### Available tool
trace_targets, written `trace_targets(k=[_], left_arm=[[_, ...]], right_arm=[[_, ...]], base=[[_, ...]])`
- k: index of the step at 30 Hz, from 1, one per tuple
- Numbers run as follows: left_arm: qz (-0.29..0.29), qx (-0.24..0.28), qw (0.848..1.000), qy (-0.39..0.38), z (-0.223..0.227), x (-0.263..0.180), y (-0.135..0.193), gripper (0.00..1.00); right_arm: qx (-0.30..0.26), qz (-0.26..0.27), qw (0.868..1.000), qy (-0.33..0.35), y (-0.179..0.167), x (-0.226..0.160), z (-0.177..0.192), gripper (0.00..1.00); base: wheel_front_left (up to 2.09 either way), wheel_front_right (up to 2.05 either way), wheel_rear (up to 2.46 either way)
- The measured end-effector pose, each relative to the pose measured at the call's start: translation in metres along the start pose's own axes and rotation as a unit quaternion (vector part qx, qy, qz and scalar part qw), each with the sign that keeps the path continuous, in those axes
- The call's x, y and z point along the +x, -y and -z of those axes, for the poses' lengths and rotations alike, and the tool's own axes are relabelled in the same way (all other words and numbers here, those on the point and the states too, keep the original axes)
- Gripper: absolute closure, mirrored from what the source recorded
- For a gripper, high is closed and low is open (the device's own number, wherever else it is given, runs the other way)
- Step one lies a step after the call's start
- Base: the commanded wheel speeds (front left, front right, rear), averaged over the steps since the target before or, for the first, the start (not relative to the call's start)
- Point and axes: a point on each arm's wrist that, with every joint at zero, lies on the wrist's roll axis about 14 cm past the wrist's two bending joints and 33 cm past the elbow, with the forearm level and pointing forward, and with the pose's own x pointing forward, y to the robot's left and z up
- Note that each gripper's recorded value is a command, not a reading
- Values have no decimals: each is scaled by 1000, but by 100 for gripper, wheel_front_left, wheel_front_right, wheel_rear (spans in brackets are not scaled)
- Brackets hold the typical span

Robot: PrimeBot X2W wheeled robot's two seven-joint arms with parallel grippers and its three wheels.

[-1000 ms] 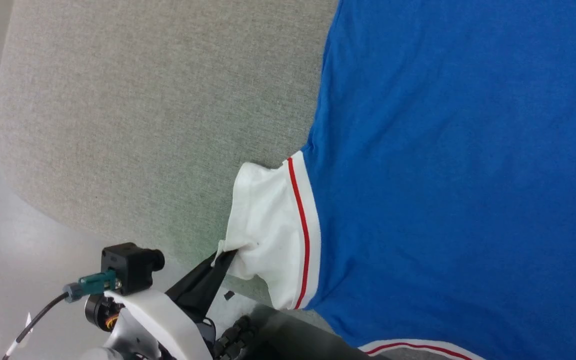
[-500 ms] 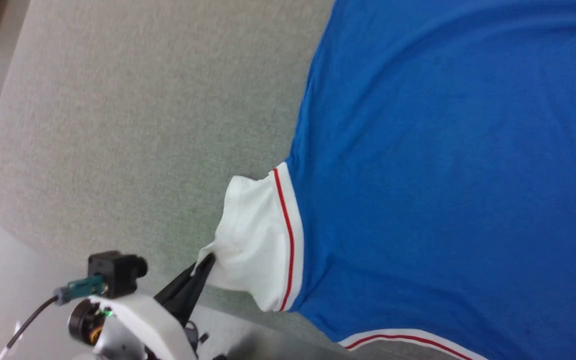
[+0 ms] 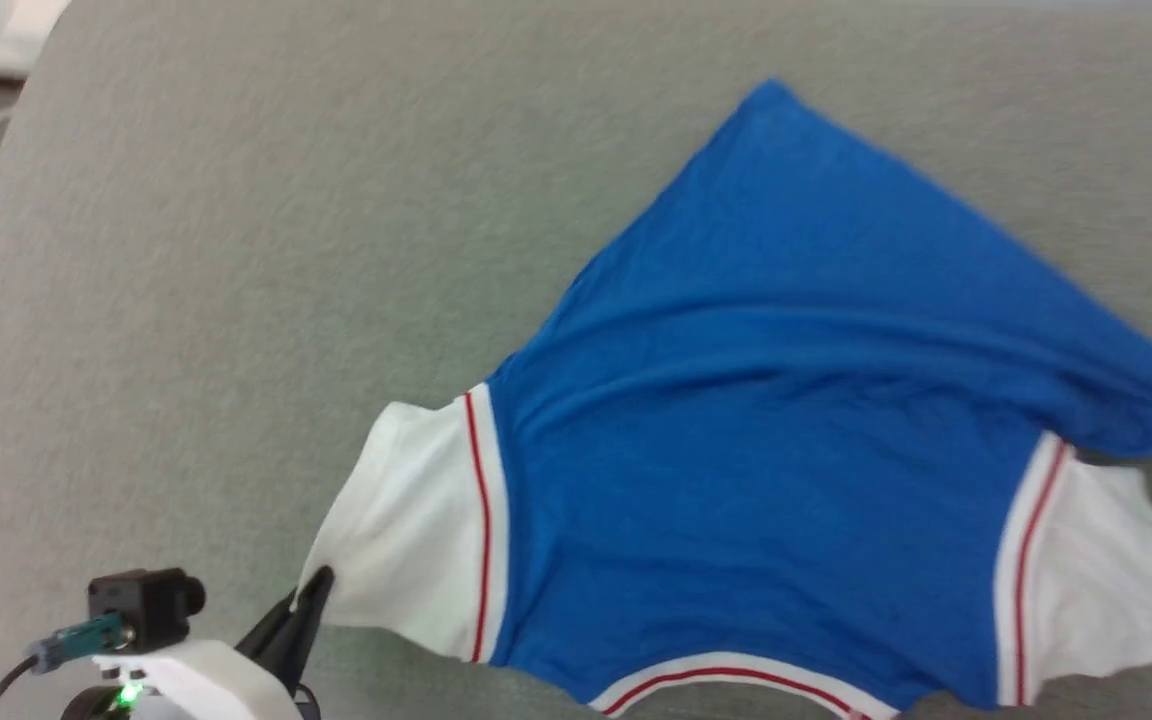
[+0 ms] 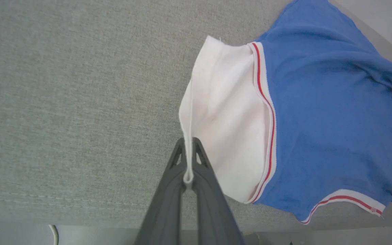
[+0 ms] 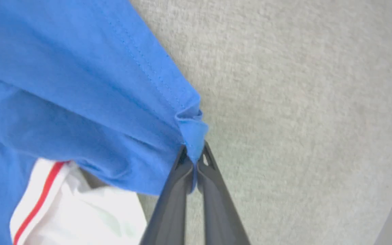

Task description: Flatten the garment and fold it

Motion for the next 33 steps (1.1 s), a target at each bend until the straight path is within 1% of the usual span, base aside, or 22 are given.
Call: trace_targets(k=[2, 6, 9, 10, 16, 20, 21, 22, 24, 26, 29, 33], left_arm=[[9, 2, 1000, 13, -7, 0, 5, 100], [32, 13, 998, 43, -23, 0, 19, 100], [51, 22, 997, 55, -31, 0, 30, 100], [51, 22, 997, 55, -31, 0, 30, 100], [74, 27, 994, 71, -38, -2, 45, 100], [76, 21, 995, 68, -35, -1, 48, 100], [75, 20, 995, 66, -33, -1, 47, 100], [75, 20, 995, 66, -33, -1, 47, 100], [74, 20, 995, 66, -33, 0, 48, 100], [75, 22, 994, 70, -36, 1, 48, 100], [76, 25, 994, 75, -39, 1, 49, 100], [79, 27, 993, 79, -42, 3, 52, 100]], right_arm=[[15, 2, 1000, 13, 6, -19, 12, 100], [39, 21, 999, 3, 18, -52, 53, 100], [59, 32, 998, -6, 20, -71, 83, 100], [59, 32, 998, -6, 20, -71, 83, 100], [99, 23, 994, -47, 0, -84, 142, 100], [103, 20, 992, -64, -7, -80, 155, 100], [96, 24, 993, -56, -6, -78, 150, 95], [96, 24, 993, -56, -6, -78, 150, 0], [82, 24, 995, -46, -6, -77, 141, 0], [69, 24, 997, -25, -5, -77, 123, 0], [47, 22, 998, 35, -4, -81, 76, 0], [10, 1, 996, 94, -19, -82, 17, 0]], base=[[0, 0, 0], [0, 0, 0], [0, 0, 0], [0, 0, 0], [0, 0, 0], [0, 0, 0], [0, 0, 0], [0, 0, 0], [0, 0, 0], [0, 0, 0], [0, 0, 0], [0, 0, 0]])
